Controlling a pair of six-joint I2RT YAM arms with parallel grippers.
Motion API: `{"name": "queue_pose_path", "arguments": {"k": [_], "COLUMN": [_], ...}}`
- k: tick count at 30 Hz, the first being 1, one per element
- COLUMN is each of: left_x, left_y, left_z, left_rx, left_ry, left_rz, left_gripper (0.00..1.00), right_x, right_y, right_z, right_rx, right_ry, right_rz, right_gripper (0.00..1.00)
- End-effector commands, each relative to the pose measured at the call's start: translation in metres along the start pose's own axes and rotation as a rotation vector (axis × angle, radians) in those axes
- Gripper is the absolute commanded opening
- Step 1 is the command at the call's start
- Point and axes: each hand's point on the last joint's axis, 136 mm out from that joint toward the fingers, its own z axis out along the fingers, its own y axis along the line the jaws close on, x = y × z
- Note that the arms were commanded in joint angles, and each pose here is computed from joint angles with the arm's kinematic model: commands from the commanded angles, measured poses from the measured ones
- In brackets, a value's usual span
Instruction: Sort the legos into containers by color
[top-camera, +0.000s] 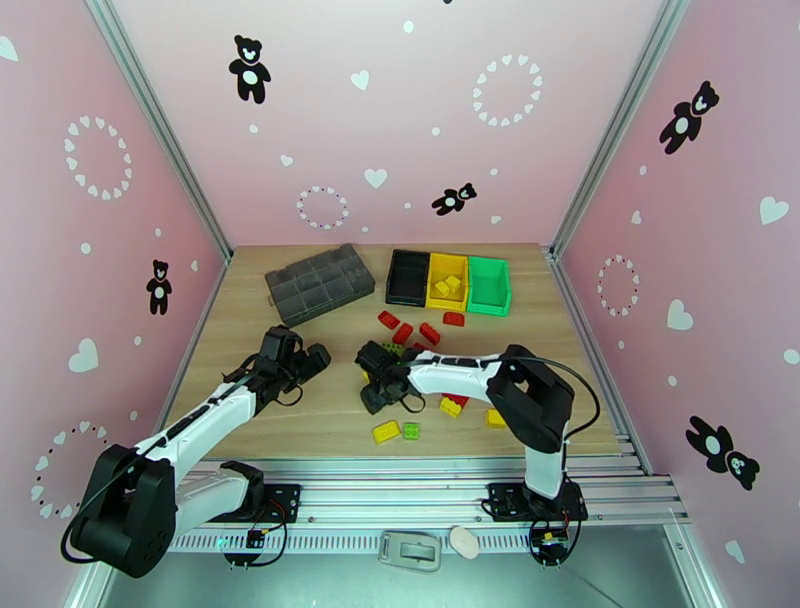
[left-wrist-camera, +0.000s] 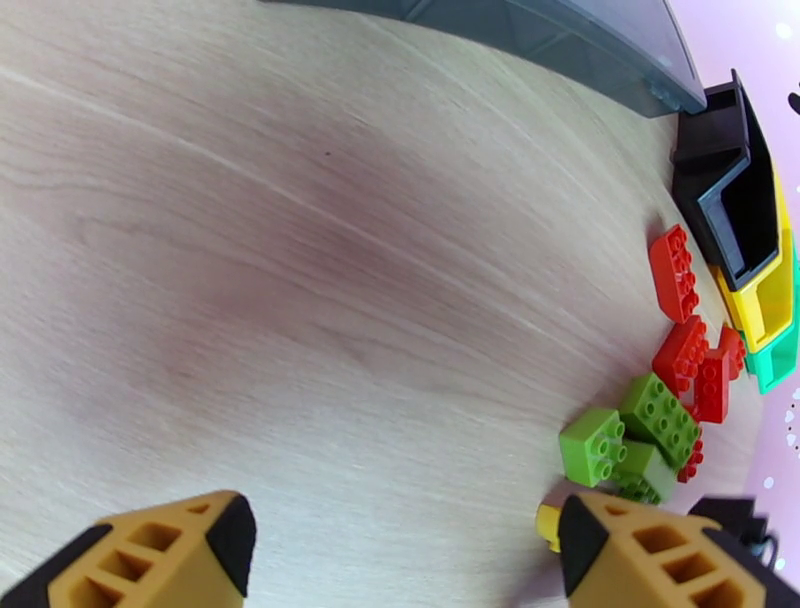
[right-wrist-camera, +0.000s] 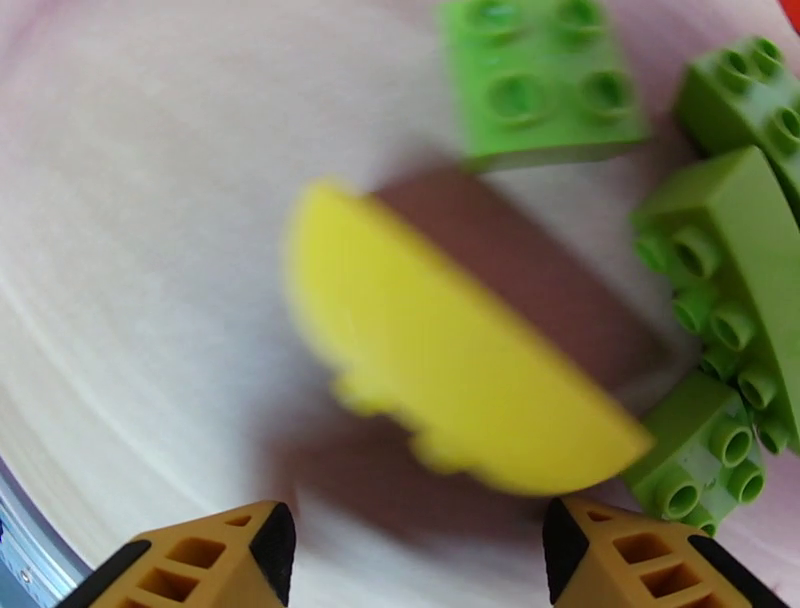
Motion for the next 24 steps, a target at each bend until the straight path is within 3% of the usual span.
{"name": "queue_pose_path", "arguments": {"k": [1, 11, 16, 24], "left_x": [0.0, 0.001, 0.001, 0.004], "left_y": [-0.002, -0.003, -0.006, -0.023], "left_z": [0.002, 0.005, 0.006, 0.013], "left_rx": [0.019, 0.027, 0.036, 0.089], "left_ry": [0.01, 0.019, 0.023, 0.071], "left_rz": [-0.018, -0.031, -0.03, -0.014], "left_gripper": [0.85, 0.86, 0.86, 0.91], "right_x": [-0.001, -0.038, -0.049, -0.049], "right_y": [-0.01, -0.021, -0.012, -0.009], "right_z": [0.01, 0.015, 0.014, 0.003], "right_rx": [0.037, 0.056, 0.012, -0.013], "right_ry": [0.03, 0.005, -0.01, -0.019], "right_rz": [-0.014, -0.031, -0.044, -0.04], "right_gripper": [0.72, 0.71, 0.62, 0.36]}}
